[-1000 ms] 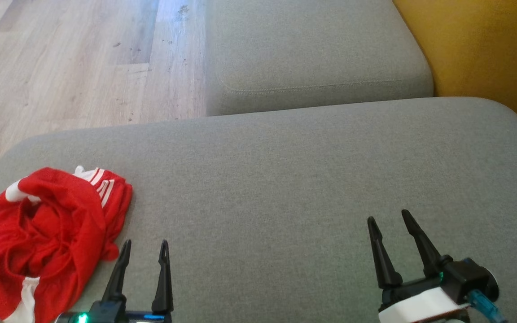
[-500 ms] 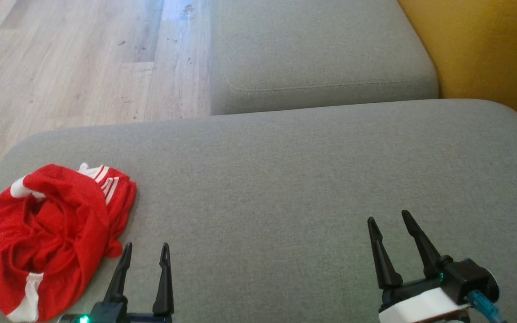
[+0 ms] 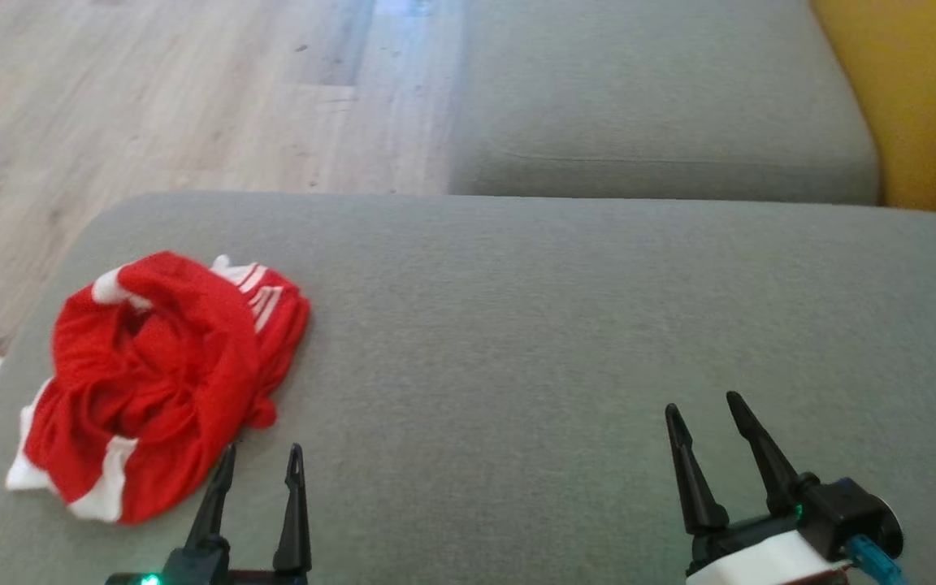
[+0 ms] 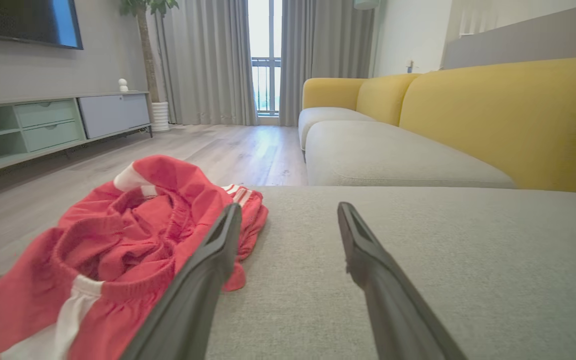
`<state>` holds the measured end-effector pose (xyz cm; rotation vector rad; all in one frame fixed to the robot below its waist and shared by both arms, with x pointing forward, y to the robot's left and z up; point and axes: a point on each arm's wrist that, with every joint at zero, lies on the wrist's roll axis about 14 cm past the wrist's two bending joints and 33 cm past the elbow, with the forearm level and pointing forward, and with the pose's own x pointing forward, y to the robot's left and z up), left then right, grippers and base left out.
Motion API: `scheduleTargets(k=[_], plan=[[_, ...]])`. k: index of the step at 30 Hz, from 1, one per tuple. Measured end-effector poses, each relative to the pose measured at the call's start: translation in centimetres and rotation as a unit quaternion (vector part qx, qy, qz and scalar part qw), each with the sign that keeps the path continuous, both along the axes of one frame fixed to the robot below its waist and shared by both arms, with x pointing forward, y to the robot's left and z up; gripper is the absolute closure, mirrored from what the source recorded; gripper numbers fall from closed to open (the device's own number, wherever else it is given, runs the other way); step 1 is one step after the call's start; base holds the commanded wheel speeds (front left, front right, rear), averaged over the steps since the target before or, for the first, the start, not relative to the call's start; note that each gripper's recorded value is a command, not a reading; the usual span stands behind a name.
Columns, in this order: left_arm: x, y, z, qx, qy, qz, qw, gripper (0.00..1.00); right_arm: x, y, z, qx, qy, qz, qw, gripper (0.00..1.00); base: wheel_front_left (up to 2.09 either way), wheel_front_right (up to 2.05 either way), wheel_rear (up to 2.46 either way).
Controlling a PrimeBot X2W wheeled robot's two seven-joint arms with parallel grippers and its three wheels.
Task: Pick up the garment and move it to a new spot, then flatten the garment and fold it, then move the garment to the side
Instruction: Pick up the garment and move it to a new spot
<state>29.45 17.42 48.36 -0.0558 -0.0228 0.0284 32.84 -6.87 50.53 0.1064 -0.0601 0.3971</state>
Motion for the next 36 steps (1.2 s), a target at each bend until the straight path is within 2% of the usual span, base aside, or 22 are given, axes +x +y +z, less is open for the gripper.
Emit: scheduleTargets(k=[8, 19, 27, 32, 36], plan=[[-2.0, 3.5, -0.4, 0.003, 0.004, 0.067, 0.998, 0.0, 0.5, 3.0, 0.0, -0.001, 0.002, 0.049, 0.999, 0.0, 0.0, 0.0, 0.0], [-5.9, 8.3, -0.7, 0.001, 0.006, 0.164, 0.986, 0.0, 1.0, 7.7, -0.1, -0.01, 0.004, 0.124, 0.992, 0.0, 0.0, 0.0, 0.0], [-6.7, 9.6, -0.3, 0.008, 0.004, 0.19, 0.982, 0.0, 1.2, 8.8, -0.8, -0.009, 0.016, 0.141, 0.99, 0.0, 0.0, 0.0, 0.0], [-5.6, 10.9, 4.3, 0.023, -0.061, 0.207, 0.976, 0.0, 1.8, 8.6, -1.8, -0.015, 0.029, 0.138, 0.99, 0.0, 0.0, 0.0, 0.0], [-3.4, 12.3, 10.3, 0.044, -0.144, 0.217, 0.965, 0.0, 2.6, 8.6, -3.3, -0.026, 0.042, 0.141, 0.989, 0.0, 0.0, 0.0, 0.0]])
